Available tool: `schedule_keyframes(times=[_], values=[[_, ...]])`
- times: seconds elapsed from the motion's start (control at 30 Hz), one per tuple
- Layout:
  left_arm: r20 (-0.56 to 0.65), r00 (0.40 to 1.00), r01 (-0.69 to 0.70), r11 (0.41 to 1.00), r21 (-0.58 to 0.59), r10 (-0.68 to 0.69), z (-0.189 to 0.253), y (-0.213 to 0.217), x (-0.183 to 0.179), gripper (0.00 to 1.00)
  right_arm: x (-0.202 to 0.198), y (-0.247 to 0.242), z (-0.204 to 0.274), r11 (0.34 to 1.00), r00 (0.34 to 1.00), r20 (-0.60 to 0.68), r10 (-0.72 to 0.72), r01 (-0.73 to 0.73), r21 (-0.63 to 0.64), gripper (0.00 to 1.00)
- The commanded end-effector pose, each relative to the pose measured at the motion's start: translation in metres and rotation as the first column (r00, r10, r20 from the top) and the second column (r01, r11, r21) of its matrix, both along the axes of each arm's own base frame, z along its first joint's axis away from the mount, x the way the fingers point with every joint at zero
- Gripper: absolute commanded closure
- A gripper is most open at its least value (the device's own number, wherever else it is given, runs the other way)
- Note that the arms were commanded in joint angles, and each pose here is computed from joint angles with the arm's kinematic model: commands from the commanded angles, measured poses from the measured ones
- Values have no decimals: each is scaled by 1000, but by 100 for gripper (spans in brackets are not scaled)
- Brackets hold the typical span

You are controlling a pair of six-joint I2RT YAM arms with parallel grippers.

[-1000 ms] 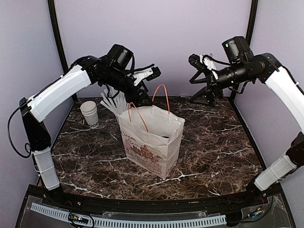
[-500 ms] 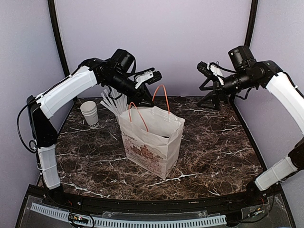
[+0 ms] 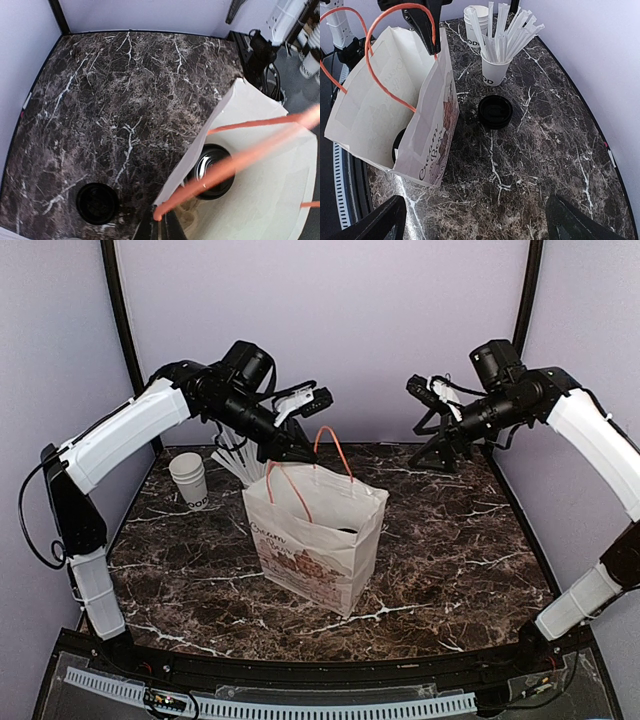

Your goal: Pack the takeout coffee

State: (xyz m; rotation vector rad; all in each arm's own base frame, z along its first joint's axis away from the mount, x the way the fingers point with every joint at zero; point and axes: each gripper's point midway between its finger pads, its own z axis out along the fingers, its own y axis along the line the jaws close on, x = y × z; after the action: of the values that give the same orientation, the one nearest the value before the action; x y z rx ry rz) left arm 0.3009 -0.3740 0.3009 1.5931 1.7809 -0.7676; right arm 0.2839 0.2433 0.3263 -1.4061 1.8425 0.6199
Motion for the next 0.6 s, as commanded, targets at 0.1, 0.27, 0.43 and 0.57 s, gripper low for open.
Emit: schedule_keyframes(times=[0.1, 0.27, 0.43, 0.57], values=[[61, 998, -23, 999, -24, 25, 32, 7, -23, 100, 9, -1, 13, 1000, 998, 56, -22, 22, 11, 1], [89, 987, -129, 990, -51, 133, 53, 11, -23, 100, 19, -4, 8, 999, 997, 60, -49, 50, -12, 1], [151, 962, -208, 968, -141, 229, 70, 16, -31, 100, 28, -5, 4, 997, 996, 55, -69, 70, -22, 1], [180, 944, -232, 944, -235, 277, 75, 26, -45, 100, 33, -6, -1, 996, 996, 43, -81, 83, -32, 1]])
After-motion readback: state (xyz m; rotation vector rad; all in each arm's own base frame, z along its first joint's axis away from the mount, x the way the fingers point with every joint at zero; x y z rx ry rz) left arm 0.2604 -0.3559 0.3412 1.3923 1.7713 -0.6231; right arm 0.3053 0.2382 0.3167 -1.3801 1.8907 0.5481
